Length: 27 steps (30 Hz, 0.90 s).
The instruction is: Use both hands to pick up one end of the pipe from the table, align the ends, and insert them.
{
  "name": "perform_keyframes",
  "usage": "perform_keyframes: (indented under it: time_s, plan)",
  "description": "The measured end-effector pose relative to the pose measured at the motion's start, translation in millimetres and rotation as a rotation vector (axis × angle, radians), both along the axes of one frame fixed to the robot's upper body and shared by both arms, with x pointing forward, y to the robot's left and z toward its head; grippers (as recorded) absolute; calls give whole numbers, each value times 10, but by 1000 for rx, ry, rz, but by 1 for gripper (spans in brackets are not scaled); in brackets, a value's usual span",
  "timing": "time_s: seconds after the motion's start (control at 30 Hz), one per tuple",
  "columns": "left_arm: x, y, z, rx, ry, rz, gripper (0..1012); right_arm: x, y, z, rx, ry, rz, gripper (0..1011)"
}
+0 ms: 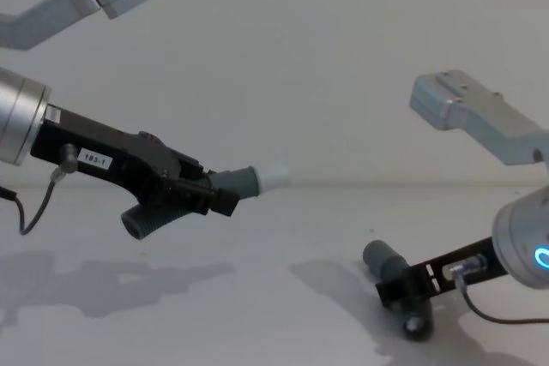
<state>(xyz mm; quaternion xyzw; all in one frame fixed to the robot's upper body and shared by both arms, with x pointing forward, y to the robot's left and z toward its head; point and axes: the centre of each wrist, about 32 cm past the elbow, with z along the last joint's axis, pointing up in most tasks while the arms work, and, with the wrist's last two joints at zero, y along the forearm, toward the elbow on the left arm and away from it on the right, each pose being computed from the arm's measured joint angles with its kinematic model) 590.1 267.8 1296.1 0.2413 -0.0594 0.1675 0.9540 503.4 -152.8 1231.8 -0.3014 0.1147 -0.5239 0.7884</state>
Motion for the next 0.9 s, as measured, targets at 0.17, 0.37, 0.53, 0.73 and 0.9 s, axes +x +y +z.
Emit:
perform_keyframes:
  time_s: [0.17, 0.37, 0.53, 0.73, 0.9]
  plan:
    - [6, 4, -5, 0, 0, 3, 346, 21, 3, 5, 2, 12, -9, 641]
    - [9, 5, -7, 1, 0, 5, 346, 39, 1, 7, 1, 21, -20, 484]
    - [11, 5, -10, 3, 0, 6, 346, 49, 0, 7, 0, 27, -26, 299]
    - [11, 5, -12, 3, 0, 7, 346, 56, -3, 9, -1, 31, -31, 222]
    - [12, 5, -14, 4, 0, 7, 346, 58, -3, 9, -2, 32, -32, 214]
